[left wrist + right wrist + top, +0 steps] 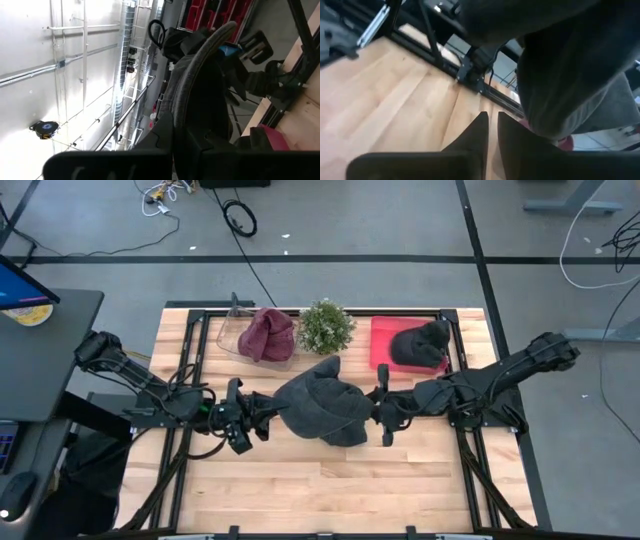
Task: Pick & Place hat
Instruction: Put the right black cap into the pink bin
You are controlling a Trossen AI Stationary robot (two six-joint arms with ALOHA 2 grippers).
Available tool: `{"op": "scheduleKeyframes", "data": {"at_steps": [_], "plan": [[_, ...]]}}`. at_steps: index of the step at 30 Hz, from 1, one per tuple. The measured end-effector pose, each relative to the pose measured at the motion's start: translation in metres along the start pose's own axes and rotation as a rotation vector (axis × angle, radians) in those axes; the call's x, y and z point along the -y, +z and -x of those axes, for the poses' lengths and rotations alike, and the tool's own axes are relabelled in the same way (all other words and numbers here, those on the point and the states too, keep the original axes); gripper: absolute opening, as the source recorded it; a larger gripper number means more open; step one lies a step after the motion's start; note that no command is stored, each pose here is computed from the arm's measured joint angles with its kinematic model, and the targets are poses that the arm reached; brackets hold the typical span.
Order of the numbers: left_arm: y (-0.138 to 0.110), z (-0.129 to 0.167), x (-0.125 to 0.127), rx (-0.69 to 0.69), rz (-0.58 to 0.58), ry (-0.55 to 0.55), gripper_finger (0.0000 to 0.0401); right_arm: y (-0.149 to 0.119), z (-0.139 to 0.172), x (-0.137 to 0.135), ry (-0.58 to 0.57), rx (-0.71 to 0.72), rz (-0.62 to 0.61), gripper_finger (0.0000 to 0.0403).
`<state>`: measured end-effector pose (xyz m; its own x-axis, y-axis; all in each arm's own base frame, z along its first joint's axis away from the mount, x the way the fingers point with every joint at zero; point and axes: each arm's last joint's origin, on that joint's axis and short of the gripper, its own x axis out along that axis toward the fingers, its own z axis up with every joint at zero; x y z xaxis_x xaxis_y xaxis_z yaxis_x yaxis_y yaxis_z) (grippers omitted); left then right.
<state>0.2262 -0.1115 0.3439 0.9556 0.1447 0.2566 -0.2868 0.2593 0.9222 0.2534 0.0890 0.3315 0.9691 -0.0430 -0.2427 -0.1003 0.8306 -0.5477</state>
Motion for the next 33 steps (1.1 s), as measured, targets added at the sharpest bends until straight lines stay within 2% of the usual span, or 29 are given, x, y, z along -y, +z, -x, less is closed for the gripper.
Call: {"op": "scheduleKeyframes", "data": {"at_steps": [4, 7, 9, 13, 17, 20, 26, 33], "plan": [[0.000, 0.000, 0.000, -0.001, -0.004, 0.000, 0.0012, 0.000, 0.000, 0.000, -0.001, 0.002, -0.080, 0.0079], [0.000, 0.001, -0.002, -0.002, -0.003, 0.003, 0.0012, 0.001, 0.001, 0.001, -0.007, 0.015, -0.144, 0.0128], [0.000, 0.001, -0.003, 0.000, 0.002, 0.010, 0.0012, 0.001, 0.001, 0.001, -0.006, 0.014, -0.143, 0.0167], [0.002, 0.003, -0.005, 0.012, 0.012, 0.016, 0.0014, -0.002, 0.001, -0.001, 0.010, -0.022, -0.049, 0.0241], [0.006, 0.008, -0.008, 0.036, 0.026, 0.020, 0.0011, -0.004, 0.001, 0.000, -0.026, -0.057, 0.065, 0.0286], [0.006, 0.010, -0.010, 0.043, 0.032, 0.025, 0.0012, -0.002, 0.001, 0.003, -0.078, -0.053, 0.082, 0.0299], [0.007, 0.011, -0.013, 0.047, 0.039, 0.031, 0.0011, 0.008, 0.001, 0.008, -0.136, 0.035, 0.033, 0.0298], [0.007, 0.011, -0.012, 0.069, 0.038, 0.027, 0.0013, 0.018, 0.001, 0.010, -0.104, 0.175, -0.003, 0.0291]]}}
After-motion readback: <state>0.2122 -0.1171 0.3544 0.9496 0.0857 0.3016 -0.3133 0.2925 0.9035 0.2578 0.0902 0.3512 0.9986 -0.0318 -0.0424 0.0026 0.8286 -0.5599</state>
